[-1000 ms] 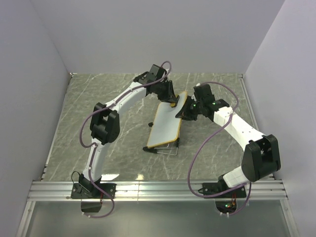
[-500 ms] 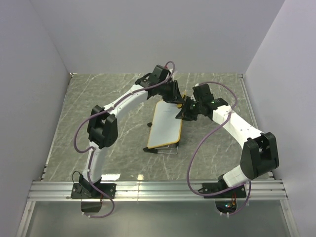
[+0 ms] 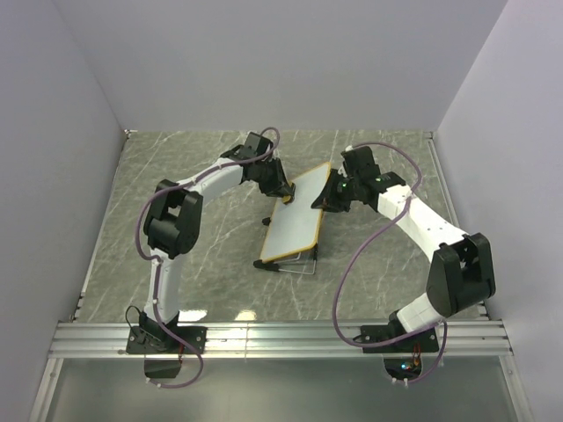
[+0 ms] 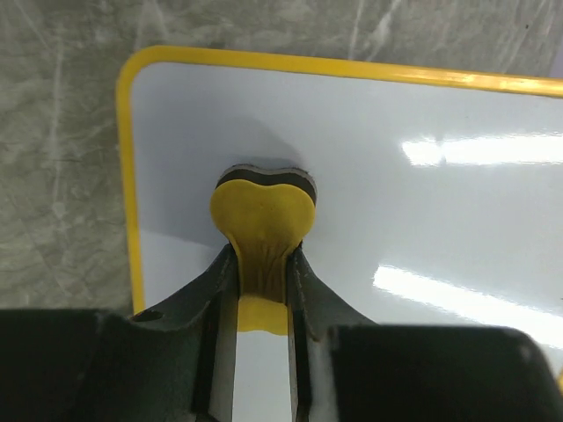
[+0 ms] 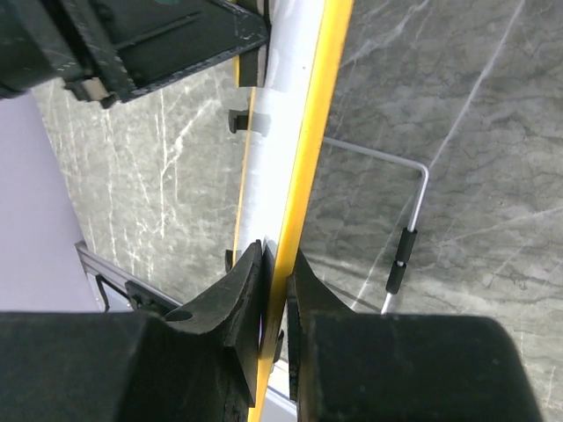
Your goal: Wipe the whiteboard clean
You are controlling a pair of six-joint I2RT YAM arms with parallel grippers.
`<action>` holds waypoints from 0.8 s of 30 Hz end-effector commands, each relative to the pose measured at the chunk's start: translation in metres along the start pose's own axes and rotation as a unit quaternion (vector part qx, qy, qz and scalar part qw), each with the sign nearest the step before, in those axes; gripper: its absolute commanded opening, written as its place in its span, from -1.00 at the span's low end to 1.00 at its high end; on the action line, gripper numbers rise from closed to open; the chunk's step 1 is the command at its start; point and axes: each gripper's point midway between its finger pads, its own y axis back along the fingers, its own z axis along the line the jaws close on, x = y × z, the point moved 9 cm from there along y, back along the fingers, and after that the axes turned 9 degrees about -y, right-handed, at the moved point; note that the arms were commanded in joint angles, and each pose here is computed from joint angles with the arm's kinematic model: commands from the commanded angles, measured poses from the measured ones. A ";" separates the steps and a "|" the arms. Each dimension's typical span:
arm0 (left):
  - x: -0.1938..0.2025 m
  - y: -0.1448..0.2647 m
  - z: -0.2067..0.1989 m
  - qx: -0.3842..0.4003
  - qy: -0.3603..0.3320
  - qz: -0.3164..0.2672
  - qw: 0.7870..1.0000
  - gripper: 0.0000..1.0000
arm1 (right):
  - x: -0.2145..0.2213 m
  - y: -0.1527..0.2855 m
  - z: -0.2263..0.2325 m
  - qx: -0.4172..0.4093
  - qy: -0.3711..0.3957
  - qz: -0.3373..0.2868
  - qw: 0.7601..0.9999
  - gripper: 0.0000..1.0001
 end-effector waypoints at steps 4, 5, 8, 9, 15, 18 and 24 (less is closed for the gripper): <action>0.058 -0.041 0.022 -0.057 0.000 0.102 0.993 -0.99 | 0.034 -0.023 0.005 -0.022 0.090 0.106 0.990 -1.00; 0.053 -0.036 0.016 -0.050 -0.004 0.094 0.994 -0.99 | 0.033 -0.023 0.005 -0.022 0.089 0.105 0.990 -1.00; 0.043 -0.028 -0.002 -0.035 -0.013 0.089 0.995 -0.99 | 0.033 -0.024 0.006 -0.026 0.092 0.102 0.990 -1.00; 0.040 -0.026 -0.009 -0.031 -0.017 0.088 0.995 -0.99 | 0.033 -0.025 0.006 -0.027 0.092 0.102 0.990 -1.00; 0.043 -0.005 -0.083 0.045 -0.085 0.079 0.992 -0.99 | 0.034 -0.030 0.004 -0.034 0.086 0.110 0.990 -1.00; 0.049 0.003 -0.096 0.067 -0.087 0.079 0.991 -0.99 | 0.034 -0.029 0.005 -0.034 0.093 0.110 0.989 -1.00; 0.052 -0.004 -0.047 0.021 -0.054 0.088 0.994 -0.99 | 0.036 -0.021 0.004 -0.038 0.098 0.101 0.989 -1.00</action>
